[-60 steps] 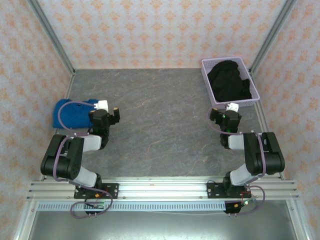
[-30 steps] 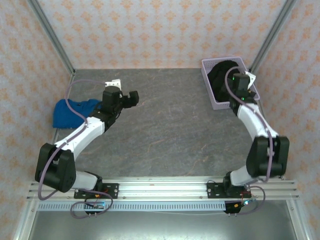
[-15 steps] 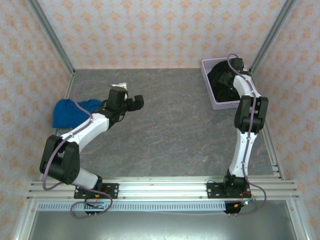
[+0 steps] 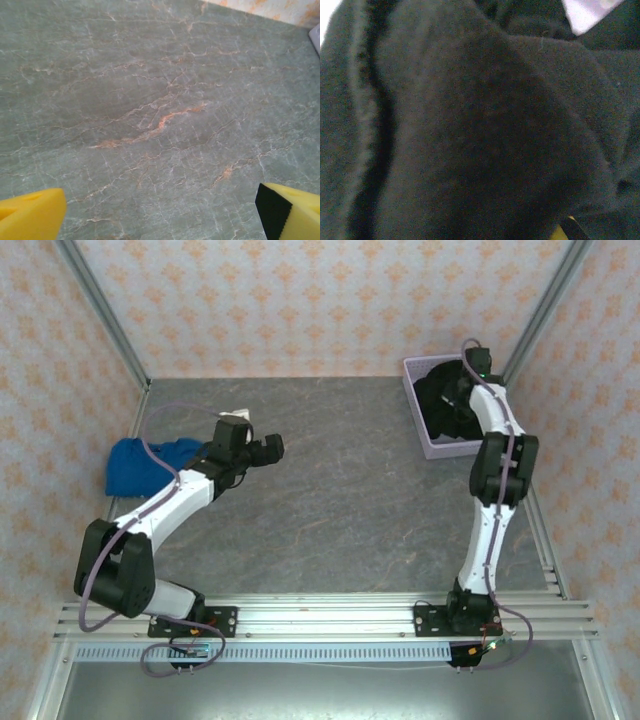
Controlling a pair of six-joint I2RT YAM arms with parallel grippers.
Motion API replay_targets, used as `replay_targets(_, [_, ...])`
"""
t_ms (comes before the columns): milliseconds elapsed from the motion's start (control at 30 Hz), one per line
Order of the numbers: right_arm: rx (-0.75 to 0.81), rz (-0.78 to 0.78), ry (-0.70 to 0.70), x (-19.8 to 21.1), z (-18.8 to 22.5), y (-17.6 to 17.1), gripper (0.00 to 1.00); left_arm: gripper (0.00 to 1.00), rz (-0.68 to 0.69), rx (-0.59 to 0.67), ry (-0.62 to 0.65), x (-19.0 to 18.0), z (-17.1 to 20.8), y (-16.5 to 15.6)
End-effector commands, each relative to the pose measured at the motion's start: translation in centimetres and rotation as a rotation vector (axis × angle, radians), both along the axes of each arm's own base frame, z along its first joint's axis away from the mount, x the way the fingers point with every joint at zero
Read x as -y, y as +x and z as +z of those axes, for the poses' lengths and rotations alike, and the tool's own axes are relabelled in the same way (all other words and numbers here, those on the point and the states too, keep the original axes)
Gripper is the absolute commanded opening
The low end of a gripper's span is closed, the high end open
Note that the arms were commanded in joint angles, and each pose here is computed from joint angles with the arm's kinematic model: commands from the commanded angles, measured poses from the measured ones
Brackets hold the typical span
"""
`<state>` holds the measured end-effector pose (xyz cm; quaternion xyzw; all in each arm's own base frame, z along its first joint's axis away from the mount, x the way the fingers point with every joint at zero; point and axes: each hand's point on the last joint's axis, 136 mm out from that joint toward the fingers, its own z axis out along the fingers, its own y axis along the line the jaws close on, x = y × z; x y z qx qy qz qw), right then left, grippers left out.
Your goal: Fold the inside-out t-shirt
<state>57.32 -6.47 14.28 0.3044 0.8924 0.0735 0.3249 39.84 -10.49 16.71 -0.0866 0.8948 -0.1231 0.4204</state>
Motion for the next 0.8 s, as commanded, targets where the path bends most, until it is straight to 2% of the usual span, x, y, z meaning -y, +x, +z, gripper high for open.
replay_targets(0, [0.56, 0.026, -0.061, -1.7, 23.5, -4.8, 0.0, 1.0, 0.071, 0.046, 0.001, -1.5, 1.6, -1.4])
replay_targets(100, [0.713, 0.131, -0.075, -6.0, 29.9, -9.8, 0.0, 1.0, 0.14, 0.096, 0.0, -2.9, 2.8, -2.4])
replay_targets(200, [0.77, 0.263, -0.033, -10.6, 33.1, -13.2, 0.0, 1.0, 0.208, 0.142, 0.017, -4.5, 4.1, -3.1])
replay_targets(433, [0.797, 0.609, 0.109, -23.3, 34.9, -17.7, 0.0, 1.0, 0.333, 0.179, 0.101, -7.8, 6.8, -4.9])
replay_targets(567, [0.738, 0.747, 0.158, -29.5, 33.1, -18.0, 0.0, 1.0, 0.393, 0.19, 0.121, -9.3, 7.4, -6.1])
replay_targets(667, [0.602, 0.758, 0.2, -32.4, 27.7, -15.7, 0.0, 1.0, 0.429, 0.198, 0.114, -9.9, 7.5, -6.9])
replay_targets(700, [0.535, 0.757, 0.204, -33.2, 25.1, -14.7, 0.05, 1.0, 0.436, 0.202, 0.11, -10.1, 7.5, -7.1])
replay_targets(733, [0.468, 0.757, 0.187, -33.7, 22.5, -13.8, 0.15, 1.0, 0.437, 0.205, 0.103, -10.1, 7.6, -7.2])
replay_targets(767, [0.381, 0.767, 0.142, -33.8, 19.6, -13.1, 0.31, 1.0, 0.436, 0.21, 0.098, -10.1, 7.6, -7.3])
